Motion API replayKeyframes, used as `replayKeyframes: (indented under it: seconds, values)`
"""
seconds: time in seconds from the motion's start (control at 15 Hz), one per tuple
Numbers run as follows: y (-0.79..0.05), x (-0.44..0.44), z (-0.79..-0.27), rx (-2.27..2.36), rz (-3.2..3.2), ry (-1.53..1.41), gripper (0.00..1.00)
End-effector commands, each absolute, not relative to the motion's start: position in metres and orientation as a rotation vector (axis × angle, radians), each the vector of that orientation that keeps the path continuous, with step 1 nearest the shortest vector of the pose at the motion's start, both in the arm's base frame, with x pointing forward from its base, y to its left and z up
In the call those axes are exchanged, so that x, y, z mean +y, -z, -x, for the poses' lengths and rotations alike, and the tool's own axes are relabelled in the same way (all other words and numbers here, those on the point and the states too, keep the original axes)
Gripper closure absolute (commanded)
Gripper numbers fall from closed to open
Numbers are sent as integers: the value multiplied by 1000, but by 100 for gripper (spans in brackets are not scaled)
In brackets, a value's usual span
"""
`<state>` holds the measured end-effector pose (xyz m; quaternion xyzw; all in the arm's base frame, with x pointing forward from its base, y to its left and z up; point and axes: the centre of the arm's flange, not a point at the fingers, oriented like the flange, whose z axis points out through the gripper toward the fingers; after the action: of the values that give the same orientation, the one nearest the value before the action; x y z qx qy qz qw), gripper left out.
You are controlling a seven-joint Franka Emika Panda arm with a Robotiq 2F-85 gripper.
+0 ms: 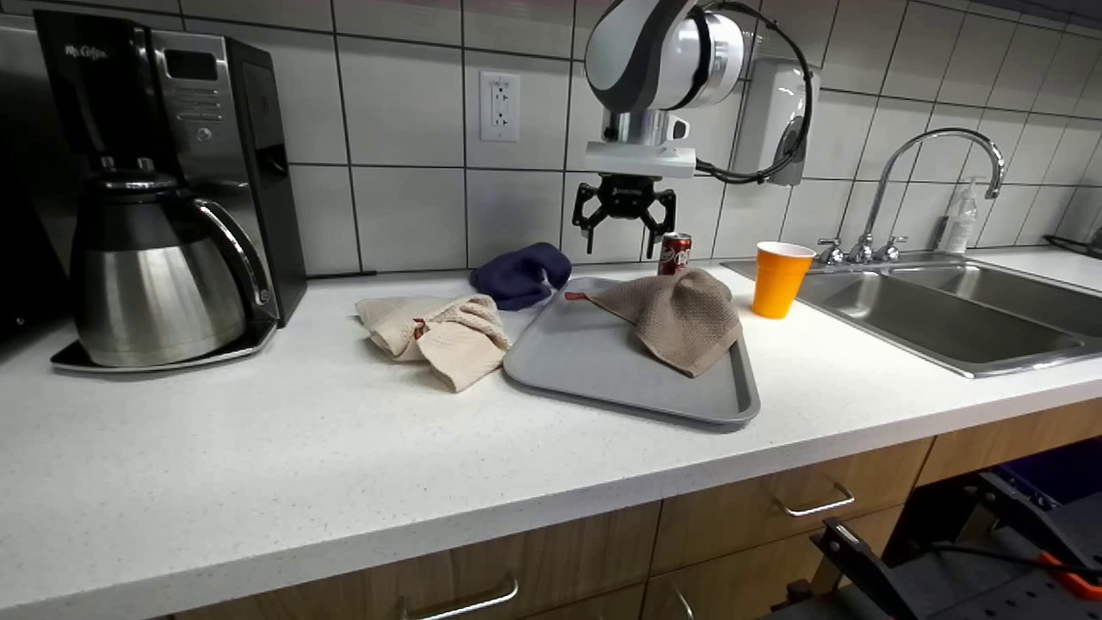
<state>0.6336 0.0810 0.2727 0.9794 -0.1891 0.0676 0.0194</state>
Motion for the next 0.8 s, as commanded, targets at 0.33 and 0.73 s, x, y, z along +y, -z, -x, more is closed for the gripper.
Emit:
replayKeyframes:
  seconds: [0.33, 0.73]
  values:
    - [-256, 110, -666, -597, -3107, -294, 0]
    - [-242, 122, -688, -625, -3123, -339, 0]
